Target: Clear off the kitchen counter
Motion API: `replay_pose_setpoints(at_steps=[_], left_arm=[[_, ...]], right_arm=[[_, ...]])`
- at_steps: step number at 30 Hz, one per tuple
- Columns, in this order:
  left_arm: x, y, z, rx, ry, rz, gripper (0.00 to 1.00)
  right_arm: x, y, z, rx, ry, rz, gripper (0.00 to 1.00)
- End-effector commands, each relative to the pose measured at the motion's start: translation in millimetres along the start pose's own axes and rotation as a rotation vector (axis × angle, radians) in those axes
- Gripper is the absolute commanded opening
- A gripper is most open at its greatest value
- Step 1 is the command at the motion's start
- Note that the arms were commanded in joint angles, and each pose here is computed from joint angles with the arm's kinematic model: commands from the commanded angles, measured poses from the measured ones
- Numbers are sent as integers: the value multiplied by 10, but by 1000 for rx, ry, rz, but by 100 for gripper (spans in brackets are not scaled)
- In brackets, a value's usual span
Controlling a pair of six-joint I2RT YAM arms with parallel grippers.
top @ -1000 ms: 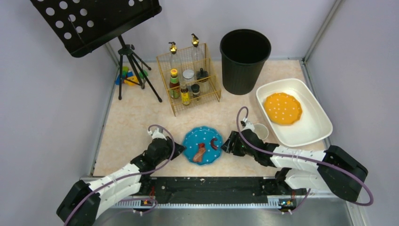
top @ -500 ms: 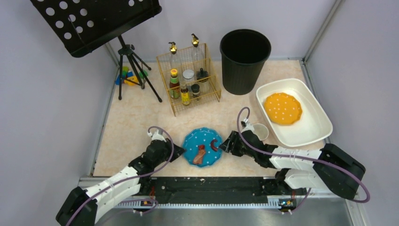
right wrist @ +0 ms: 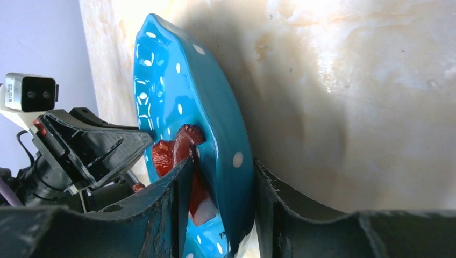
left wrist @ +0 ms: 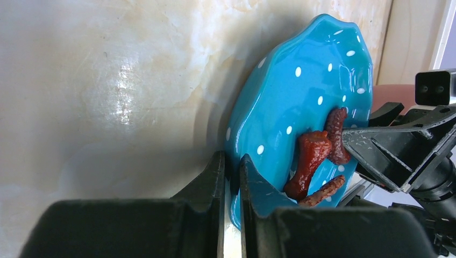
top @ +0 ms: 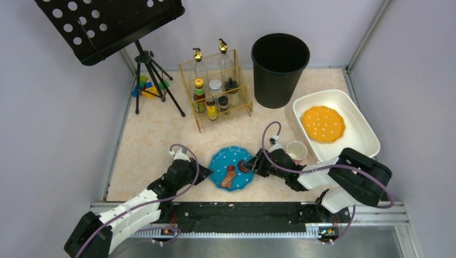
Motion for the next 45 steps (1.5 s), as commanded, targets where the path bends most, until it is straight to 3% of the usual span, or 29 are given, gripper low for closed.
replay_pose_setpoints(at_steps=[1, 9, 12, 16, 27, 34, 42, 45], left_arm=[[-32, 155, 509, -27, -98, 73, 0], [-32, 154, 507, -27, -97, 72, 0], [-33, 154, 500, -25, -91, 74, 0], [-35, 154, 463, -14, -69, 82, 0], [-61, 123, 256, 14, -36, 101, 0], [-100, 76, -13, 45, 14, 112, 12], [-170, 15, -309, 93, 51, 116, 47], [-204, -11, -413, 113, 59, 113, 55]], right_arm=[[43, 96, 75, 6, -72, 31, 43], [113, 150, 166, -10, -102, 40, 36], [116, 138, 187, -11, -116, 30, 26], [106, 109, 228, -11, -134, 16, 0], [-78, -127, 471, -21, -188, -87, 0], [-222, -250, 627, 5, -259, -145, 0], [-317, -341, 722, 77, -310, -185, 0], [-343, -415, 753, 109, -331, -197, 0]])
Point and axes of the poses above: each gripper's point midway between its finger pads, its own x axis out along the fingers, its own z axis along the line the jaws close on, y = z × x, the point moved 10 cm from there along -x, back along the fingers, and after that the axes turned 13 degrees about -x, right-handed, at the moved point
